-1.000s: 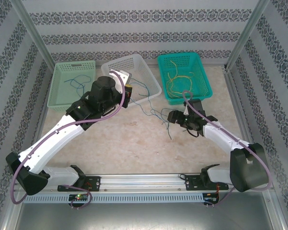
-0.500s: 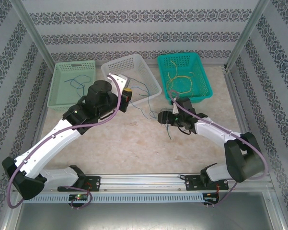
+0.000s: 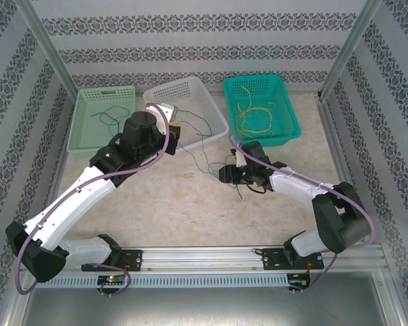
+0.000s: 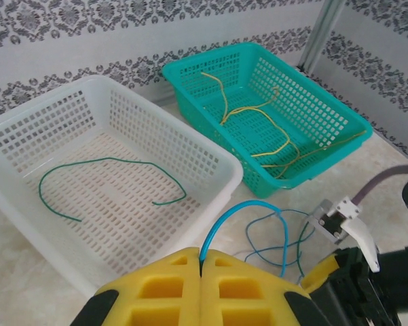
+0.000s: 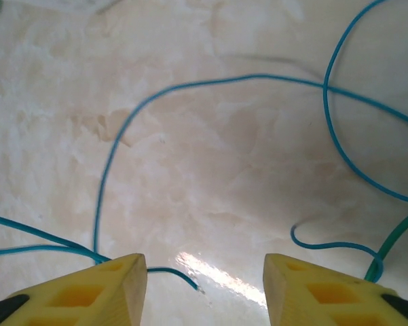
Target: Untangle the cables
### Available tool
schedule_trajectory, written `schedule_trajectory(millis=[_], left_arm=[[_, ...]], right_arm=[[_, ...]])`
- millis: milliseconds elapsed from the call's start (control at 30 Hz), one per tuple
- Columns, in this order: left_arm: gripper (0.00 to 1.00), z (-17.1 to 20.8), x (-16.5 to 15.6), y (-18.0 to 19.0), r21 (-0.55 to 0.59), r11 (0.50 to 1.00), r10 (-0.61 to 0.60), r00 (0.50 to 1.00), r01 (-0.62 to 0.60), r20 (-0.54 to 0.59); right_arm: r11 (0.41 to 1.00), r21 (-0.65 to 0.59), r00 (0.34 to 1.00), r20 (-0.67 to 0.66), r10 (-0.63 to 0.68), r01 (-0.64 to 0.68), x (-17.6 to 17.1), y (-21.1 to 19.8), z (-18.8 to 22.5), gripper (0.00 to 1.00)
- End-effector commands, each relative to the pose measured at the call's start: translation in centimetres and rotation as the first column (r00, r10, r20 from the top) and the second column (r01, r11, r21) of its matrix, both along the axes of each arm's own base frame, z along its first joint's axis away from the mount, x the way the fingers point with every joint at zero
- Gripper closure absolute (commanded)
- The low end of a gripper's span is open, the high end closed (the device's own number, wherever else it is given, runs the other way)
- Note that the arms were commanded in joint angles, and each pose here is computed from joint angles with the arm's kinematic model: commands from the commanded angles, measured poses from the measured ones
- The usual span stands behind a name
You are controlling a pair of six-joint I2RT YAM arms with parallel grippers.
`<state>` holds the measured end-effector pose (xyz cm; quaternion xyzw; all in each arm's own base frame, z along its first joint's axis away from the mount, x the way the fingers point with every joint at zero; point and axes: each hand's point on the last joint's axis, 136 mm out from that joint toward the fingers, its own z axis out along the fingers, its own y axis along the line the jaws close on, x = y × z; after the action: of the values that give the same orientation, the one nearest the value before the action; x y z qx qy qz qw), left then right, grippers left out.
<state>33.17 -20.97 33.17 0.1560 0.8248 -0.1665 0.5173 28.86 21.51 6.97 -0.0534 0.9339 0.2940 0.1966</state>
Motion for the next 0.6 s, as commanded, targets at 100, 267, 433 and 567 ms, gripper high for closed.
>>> schedule_trajectory(millis=[100, 267, 433, 567], left_arm=[[1.00, 0.2, 0.8, 2.8, 0.016, 0.993, 0.115, 0.993, -0.115, 0.002], [1.00, 0.2, 0.9, 4.0, 0.010, 0.991, 0.131, 0.991, -0.131, 0.002], [1.00, -0.5, 0.9, 2.9, -0.036, 0.995, 0.089, 0.996, -0.090, -0.031], [1.00, -1.6, 1.2, 3.4, -0.037, 0.992, 0.119, 0.991, -0.122, -0.055]], right_arm=[[0.984, -0.118, 0.977, -0.152, -0.148, 0.131, -2.5, -2.3, -4.6, 0.56], [0.973, -0.200, 0.975, -0.165, -0.150, 0.115, -3.6, -2.8, -5.7, 0.56], [0.987, -0.145, 0.995, -0.061, -0.077, 0.068, -2.5, -0.1, -3.4, 0.43], [0.972, -0.233, 1.000, -0.027, -0.016, 0.009, -3.0, -0.1, -3.1, 0.42]])
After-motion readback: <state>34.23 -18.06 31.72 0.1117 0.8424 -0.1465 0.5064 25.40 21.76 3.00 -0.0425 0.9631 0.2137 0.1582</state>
